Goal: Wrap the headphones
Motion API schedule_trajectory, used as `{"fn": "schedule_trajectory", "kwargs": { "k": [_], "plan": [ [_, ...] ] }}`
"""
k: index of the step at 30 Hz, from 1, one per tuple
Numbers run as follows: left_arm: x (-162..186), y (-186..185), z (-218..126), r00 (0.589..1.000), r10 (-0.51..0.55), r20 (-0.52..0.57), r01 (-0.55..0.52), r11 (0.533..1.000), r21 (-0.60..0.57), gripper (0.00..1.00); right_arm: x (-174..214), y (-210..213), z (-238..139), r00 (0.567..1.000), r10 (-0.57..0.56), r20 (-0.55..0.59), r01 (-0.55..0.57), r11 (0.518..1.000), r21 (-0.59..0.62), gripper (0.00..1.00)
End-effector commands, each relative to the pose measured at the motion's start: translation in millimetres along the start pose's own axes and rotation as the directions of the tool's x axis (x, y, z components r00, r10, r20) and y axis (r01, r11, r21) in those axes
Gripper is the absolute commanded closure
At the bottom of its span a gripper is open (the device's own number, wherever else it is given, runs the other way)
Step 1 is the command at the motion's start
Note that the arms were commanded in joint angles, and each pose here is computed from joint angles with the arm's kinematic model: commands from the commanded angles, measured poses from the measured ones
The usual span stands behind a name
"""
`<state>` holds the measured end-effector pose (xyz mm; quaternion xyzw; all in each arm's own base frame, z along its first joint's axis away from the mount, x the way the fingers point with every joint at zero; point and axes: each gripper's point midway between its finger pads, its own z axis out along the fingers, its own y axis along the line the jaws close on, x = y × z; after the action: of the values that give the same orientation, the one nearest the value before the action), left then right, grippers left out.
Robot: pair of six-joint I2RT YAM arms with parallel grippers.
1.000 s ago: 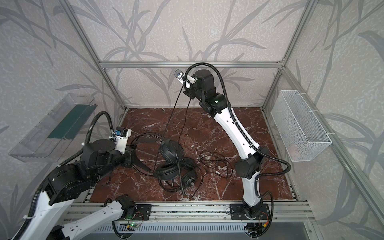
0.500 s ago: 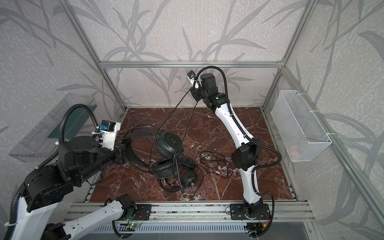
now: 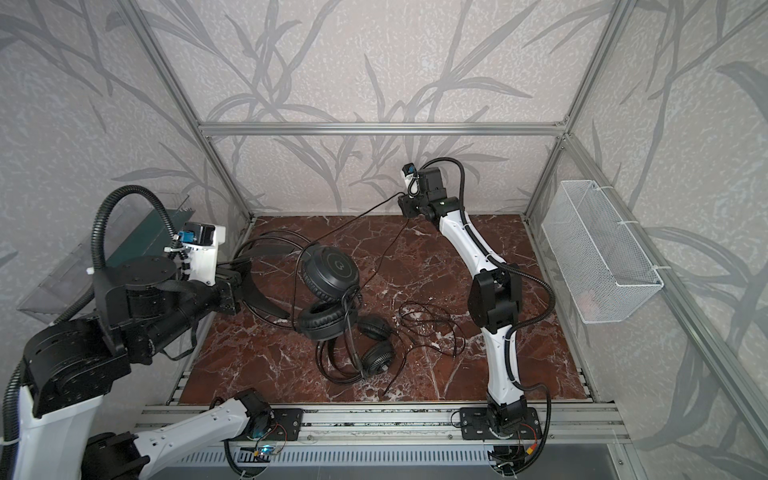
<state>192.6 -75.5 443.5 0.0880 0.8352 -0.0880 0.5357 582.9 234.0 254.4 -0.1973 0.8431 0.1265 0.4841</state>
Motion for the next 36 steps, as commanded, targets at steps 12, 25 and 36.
{"fn": "schedule_trajectory", "kwargs": {
  "k": [12,25,36],
  "plan": [
    [-67.2,27.0,-35.1,0.958,-0.166,0.234,0.191,0.977,-0.09,1.0,52.7,-81.1,12.7,0.989,0.145,-0.005,-0.14,0.964,0.225,0.42],
    [-86.1,16.6,-33.2,0.928,-0.254,0.271,0.27,0.963,-0.023,1.0,57.8,-58.3,21.6,0.993,0.112,0.033,-0.114,0.991,0.07,0.45],
    [-82.5,-5.9,8.1,0.969,-0.234,0.082,0.241,0.968,-0.075,1.0,30.4,61.5,-30.5,0.944,-0.035,0.329,0.123,0.96,-0.251,0.5]
  ]
}}
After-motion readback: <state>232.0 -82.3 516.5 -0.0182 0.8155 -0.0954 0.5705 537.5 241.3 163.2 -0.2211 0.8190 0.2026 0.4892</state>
